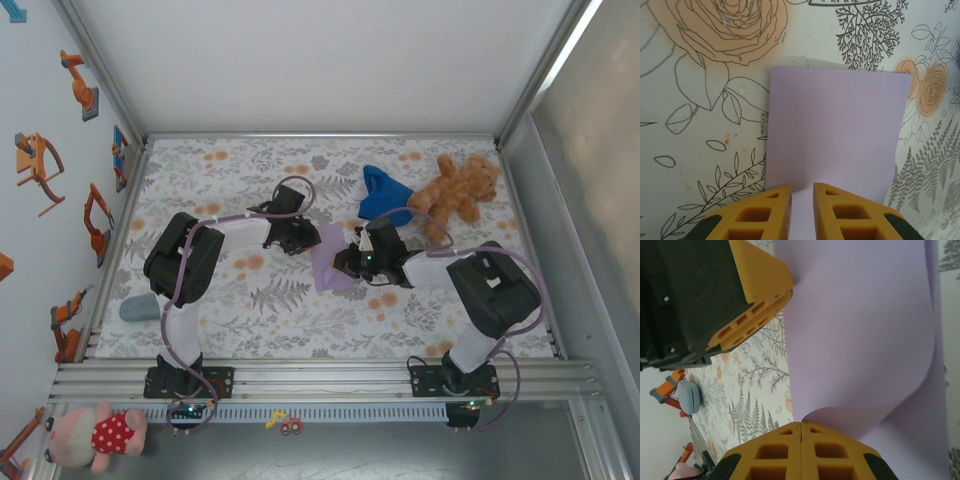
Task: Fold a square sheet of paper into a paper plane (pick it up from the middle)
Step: Fold the triangle a second time at the center of the table.
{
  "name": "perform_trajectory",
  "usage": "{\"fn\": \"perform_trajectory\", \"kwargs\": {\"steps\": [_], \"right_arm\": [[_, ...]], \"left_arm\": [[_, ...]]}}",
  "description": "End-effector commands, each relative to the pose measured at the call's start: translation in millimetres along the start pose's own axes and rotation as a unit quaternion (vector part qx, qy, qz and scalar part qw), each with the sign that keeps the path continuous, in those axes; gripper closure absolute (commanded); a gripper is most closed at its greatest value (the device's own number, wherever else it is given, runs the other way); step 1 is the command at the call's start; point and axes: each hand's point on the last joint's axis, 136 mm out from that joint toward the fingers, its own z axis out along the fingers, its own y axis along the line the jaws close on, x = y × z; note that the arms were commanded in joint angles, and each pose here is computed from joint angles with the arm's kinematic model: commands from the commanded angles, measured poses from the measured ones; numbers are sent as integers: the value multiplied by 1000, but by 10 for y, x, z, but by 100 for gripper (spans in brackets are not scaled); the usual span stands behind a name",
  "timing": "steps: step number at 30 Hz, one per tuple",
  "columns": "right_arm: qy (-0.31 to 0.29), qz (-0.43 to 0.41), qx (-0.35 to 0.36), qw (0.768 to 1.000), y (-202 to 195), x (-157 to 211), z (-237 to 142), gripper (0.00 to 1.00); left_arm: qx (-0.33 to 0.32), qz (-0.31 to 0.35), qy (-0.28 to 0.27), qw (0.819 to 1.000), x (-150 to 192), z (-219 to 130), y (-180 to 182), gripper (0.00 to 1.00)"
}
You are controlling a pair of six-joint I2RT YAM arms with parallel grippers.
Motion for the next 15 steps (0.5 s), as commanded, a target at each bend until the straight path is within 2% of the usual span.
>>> {"fn": "perform_trajectory", "kwargs": {"steps": [1,15], "right_arm": [[-5,-16,-28,999,177,-107,81,100],[20,-18,-36,999,150,-85,326,100]], "left_arm": [[-34,-10,30,999,182,81,238,81],[-31,-11,31,999,180,74,219,82]]}}
